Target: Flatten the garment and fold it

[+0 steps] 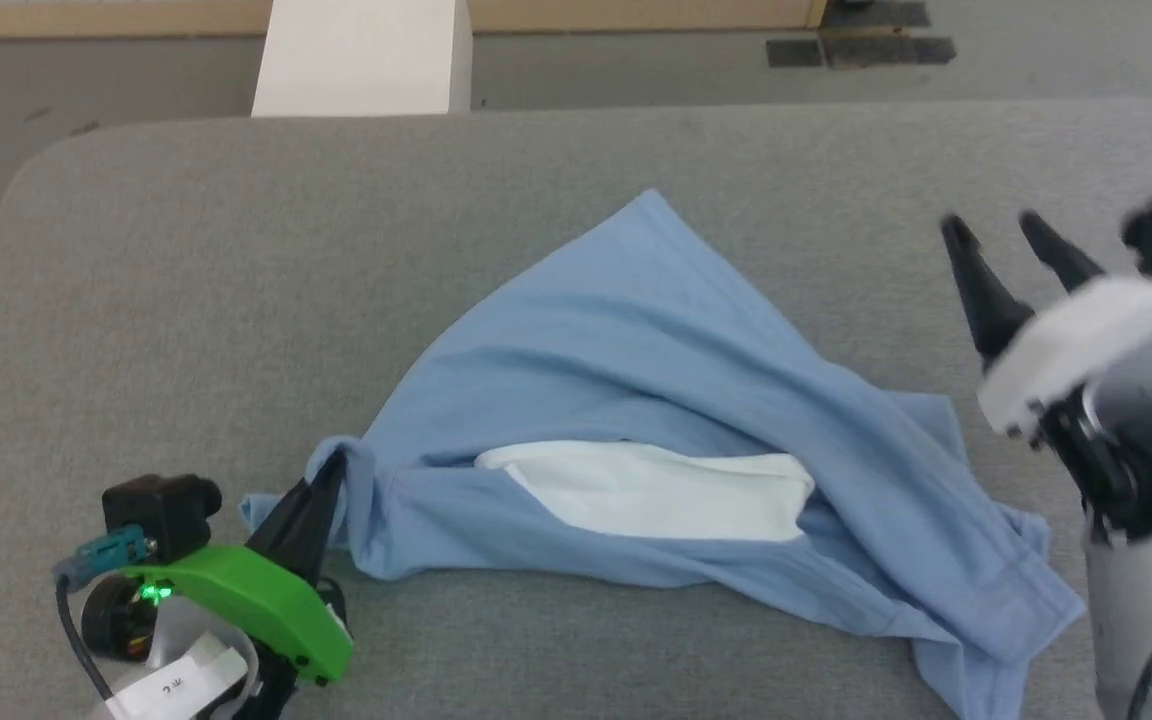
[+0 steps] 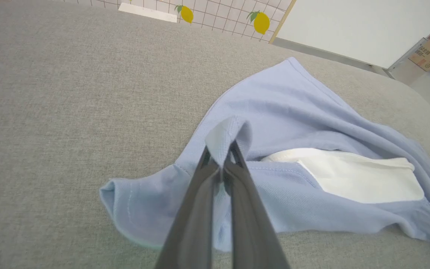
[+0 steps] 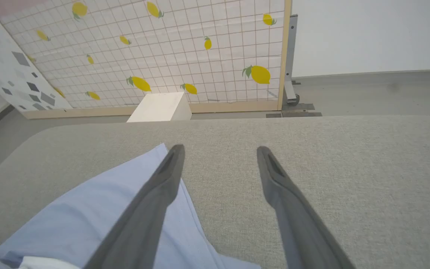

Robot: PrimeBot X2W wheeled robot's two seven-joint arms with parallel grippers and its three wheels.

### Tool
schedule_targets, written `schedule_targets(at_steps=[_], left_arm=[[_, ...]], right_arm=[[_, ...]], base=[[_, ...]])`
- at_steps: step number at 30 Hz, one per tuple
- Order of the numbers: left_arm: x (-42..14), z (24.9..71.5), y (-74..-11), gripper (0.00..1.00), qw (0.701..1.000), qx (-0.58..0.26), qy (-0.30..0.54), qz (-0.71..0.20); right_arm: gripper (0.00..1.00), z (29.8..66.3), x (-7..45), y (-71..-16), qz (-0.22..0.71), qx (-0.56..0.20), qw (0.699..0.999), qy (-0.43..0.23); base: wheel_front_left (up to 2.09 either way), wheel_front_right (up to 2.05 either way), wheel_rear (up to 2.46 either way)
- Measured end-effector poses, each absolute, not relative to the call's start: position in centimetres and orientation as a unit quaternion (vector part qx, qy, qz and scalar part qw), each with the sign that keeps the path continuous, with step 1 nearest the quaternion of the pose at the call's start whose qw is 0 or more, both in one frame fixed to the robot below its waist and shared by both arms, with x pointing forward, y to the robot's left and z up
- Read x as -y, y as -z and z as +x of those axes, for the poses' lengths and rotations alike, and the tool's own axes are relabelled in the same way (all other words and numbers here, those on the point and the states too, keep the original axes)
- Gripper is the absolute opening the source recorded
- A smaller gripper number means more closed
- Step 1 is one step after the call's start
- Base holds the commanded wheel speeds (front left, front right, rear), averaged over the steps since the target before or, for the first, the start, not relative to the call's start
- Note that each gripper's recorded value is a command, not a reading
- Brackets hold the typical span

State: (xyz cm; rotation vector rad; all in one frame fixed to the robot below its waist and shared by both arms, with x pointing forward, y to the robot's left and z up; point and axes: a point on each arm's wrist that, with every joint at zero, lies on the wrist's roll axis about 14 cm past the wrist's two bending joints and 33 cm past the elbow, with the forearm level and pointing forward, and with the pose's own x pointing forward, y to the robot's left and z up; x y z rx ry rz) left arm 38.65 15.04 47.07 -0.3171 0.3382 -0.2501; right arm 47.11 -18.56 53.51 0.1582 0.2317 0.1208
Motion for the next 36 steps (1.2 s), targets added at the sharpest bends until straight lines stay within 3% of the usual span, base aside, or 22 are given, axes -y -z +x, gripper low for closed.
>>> schedule_targets(at_steps=[6, 12, 20, 25, 30, 31, 32, 33, 36], left_arm=[[-15.0, 39.5, -46.6, 0.0, 0.964, -0.163, 0.128, -0.168], [-16.1, 39.8, -45.3, 0.0, 0.963, -0.17, 0.114, -0.175], [-18.6, 39.7, -42.8, 0.0, 0.962, -0.197, 0.074, -0.173], [-19.9, 39.4, -41.4, 0.0, 0.961, -0.214, 0.051, -0.171], [-20.8, 39.0, -40.3, 0.0, 0.959, -0.228, 0.033, -0.167], [-21.0, 39.0, -40.2, 0.0, 0.959, -0.229, 0.031, -0.166], [-21.1, 38.9, -40.2, 0.0, 0.958, -0.23, 0.03, -0.166], [-21.1, 38.9, -40.2, 0.0, 0.958, -0.23, 0.03, -0.166], [-21.1, 38.8, -40.5, 0.0, 0.959, -0.227, 0.03, -0.166]], right_arm=[[1.0, 52.8, 14.2, -51.9, -0.008, -0.19, 0.974, -0.121], [1.0, 56.5, 9.3, -47.8, -0.099, -0.296, 0.933, -0.181], [1.0, 58.7, 4.9, -41.6, -0.184, -0.393, 0.871, -0.228], [1.0, 58.1, 3.1, -37.1, -0.221, -0.45, 0.828, -0.252], [1.0, 58.5, 1.7, -36.3, -0.226, -0.467, 0.81, -0.272], [0.37, 58.5, 1.6, -36.3, -0.221, -0.469, 0.81, -0.274], [0.16, 58.5, 1.6, -36.4, -0.216, -0.47, 0.81, -0.276], [0.0, 58.5, 1.6, -36.5, -0.213, -0.47, 0.811, -0.277], [0.0, 58.4, 1.3, -37.2, -0.191, -0.461, 0.82, -0.281]], base=[[0.0, 0.0, 0.0], [0.0, 0.0, 0.0], [0.0, 0.0, 0.0], [0.0, 0.0, 0.0], [0.0, 0.0, 0.0], [0.0, 0.0, 0.0], [0.0, 0.0, 0.0], [0.0, 0.0, 0.0], [0.0, 0.0, 0.0]])
